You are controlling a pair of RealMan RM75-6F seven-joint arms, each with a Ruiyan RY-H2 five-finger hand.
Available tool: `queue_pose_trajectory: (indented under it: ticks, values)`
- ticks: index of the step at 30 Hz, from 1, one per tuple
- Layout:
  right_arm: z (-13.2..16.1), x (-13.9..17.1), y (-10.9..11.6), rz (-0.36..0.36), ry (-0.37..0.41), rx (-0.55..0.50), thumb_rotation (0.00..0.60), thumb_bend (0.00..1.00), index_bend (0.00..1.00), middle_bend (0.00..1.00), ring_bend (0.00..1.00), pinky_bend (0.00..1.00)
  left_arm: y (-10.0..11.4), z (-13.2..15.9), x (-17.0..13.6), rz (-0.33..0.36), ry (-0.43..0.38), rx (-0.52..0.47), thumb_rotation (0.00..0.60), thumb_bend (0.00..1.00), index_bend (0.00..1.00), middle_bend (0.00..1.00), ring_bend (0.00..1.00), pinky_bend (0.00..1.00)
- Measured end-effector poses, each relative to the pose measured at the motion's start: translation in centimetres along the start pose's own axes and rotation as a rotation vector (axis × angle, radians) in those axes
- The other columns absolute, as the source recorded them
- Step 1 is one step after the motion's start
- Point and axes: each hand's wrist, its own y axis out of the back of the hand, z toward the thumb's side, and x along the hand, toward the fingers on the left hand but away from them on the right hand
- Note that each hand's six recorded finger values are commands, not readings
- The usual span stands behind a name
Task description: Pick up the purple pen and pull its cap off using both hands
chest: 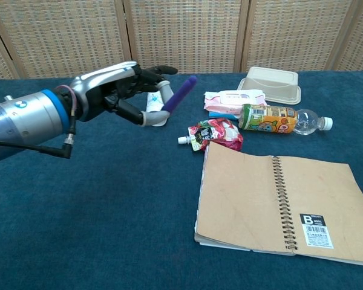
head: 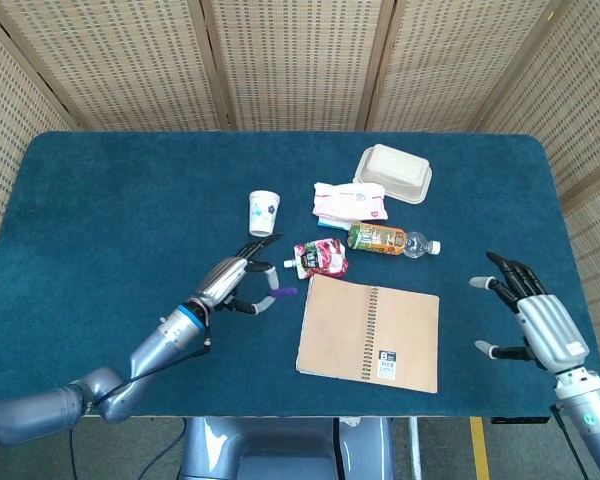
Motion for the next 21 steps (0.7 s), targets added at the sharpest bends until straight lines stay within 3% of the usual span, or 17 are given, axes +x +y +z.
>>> queue_pose_trajectory:
  ticks: [9, 21]
  values:
    - [5.4, -4.4, -1.6, 0.074, 0.121, -0.052, 0.6, 0.31, 0.41, 0.0, 0.0, 0.0, -2.7, 3.5, 2.5, 0.001, -0.042, -0.105, 0.6, 0.5, 0.76, 0.0, 0.0, 0.0]
    - [10.3, -8.1, -3.1, 0.101, 0.176, -0.062, 0.6, 0.42, 0.44, 0.0, 0.0, 0.0, -4.8, 4.9, 3.5, -0.016, -0.056, -0.135, 0.6, 0.5, 0.76, 0.0, 0.0, 0.0]
